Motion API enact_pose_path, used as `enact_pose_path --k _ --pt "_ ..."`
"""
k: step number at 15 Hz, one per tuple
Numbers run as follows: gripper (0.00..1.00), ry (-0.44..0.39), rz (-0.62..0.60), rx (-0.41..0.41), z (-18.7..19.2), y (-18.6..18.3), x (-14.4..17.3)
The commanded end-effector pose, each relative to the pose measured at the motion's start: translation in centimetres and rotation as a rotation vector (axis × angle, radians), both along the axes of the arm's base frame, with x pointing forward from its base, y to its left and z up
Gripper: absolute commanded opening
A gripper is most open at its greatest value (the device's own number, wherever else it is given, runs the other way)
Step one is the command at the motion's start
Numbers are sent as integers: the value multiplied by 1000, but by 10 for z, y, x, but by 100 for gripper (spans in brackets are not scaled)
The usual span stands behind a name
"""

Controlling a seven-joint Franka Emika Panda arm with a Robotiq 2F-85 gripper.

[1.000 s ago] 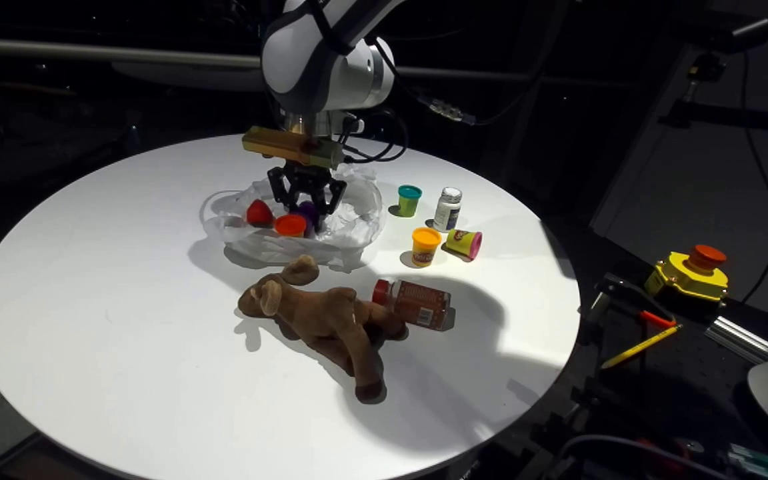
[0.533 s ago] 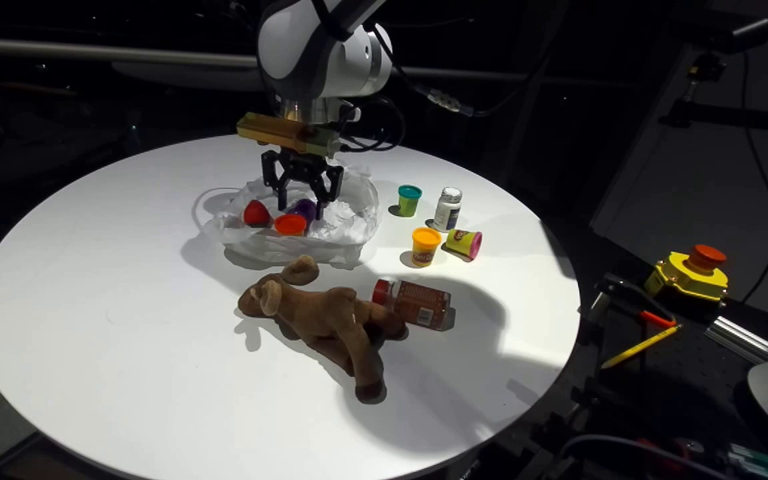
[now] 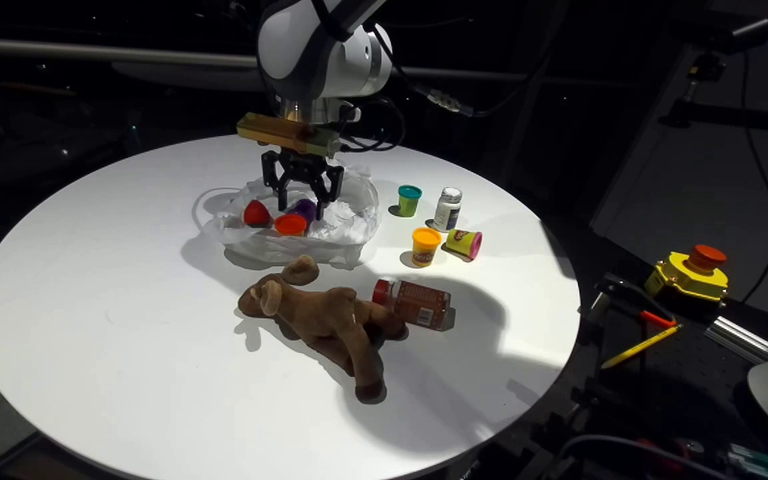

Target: Remove the things from the plastic bag and put them on the table

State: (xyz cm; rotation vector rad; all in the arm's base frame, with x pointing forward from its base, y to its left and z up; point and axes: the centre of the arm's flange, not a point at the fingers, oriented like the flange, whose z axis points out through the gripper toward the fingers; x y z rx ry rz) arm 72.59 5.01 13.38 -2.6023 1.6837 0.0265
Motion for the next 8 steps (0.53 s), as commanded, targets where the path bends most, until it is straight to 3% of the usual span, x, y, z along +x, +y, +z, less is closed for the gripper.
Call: enact_pose_path --k 1,4,8 --pt "44 -14 7 -17 12 1 7" --pt "22 -19 10 -20 14 2 8" --pt "22 -31 15 -18 28 1 5"
